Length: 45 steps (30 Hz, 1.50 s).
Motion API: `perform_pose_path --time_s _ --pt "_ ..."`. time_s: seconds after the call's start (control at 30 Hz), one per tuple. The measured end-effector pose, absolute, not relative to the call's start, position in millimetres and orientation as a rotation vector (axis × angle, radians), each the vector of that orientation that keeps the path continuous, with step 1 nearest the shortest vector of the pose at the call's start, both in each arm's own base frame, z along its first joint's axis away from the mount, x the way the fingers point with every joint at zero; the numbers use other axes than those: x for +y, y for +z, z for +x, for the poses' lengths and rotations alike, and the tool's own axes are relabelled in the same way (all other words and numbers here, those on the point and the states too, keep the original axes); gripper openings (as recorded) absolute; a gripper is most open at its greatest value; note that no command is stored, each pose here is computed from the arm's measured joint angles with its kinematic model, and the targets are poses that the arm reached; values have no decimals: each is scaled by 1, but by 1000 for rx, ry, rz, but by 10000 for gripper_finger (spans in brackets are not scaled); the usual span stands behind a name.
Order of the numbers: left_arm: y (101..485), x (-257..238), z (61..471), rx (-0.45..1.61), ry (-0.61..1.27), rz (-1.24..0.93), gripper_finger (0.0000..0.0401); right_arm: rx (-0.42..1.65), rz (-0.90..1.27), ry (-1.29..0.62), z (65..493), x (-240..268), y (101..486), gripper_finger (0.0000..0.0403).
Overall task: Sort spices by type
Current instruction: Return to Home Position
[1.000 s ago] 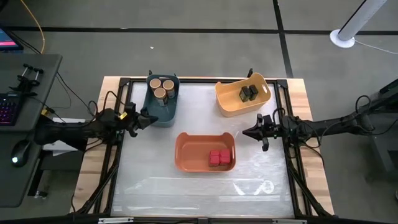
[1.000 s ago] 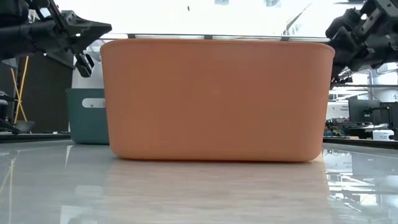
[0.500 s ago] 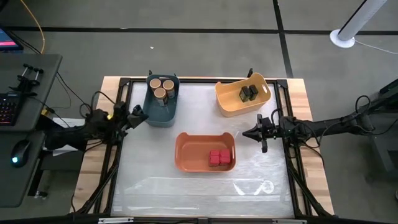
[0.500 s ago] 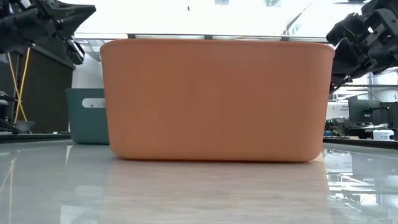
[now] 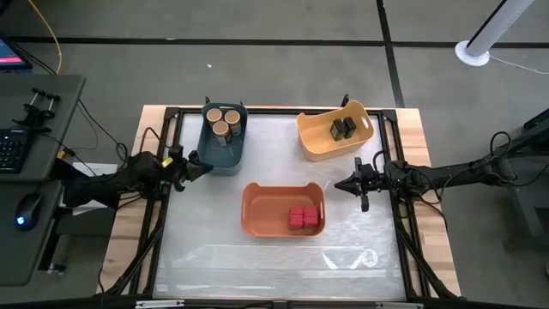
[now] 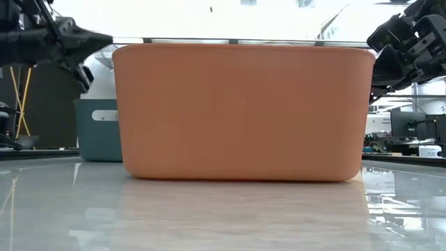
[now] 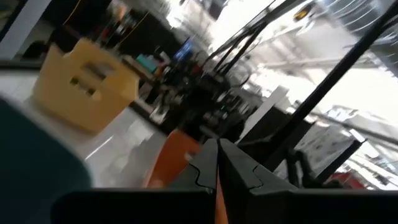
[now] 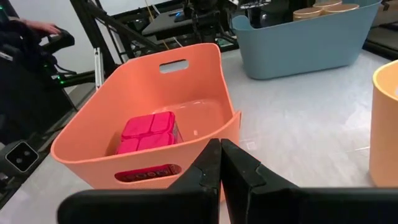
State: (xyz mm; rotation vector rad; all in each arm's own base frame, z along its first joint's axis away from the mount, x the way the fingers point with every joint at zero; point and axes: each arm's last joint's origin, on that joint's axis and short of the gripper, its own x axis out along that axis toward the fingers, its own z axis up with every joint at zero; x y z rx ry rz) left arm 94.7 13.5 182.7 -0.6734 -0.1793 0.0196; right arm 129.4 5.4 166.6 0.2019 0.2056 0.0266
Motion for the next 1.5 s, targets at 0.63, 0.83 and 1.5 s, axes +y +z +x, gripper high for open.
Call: perform_pose_path --time_s 0.63,0.83,1.5 --pt "169 14 96 -56 76 -693 0 301 289 10 127 5 158 0" --pt "170 13 96 -54 64 -693 0 316 307 1 127 5 156 0" --pt "170 13 96 -54 62 -692 0 59 423 -756 125 -15 161 0"
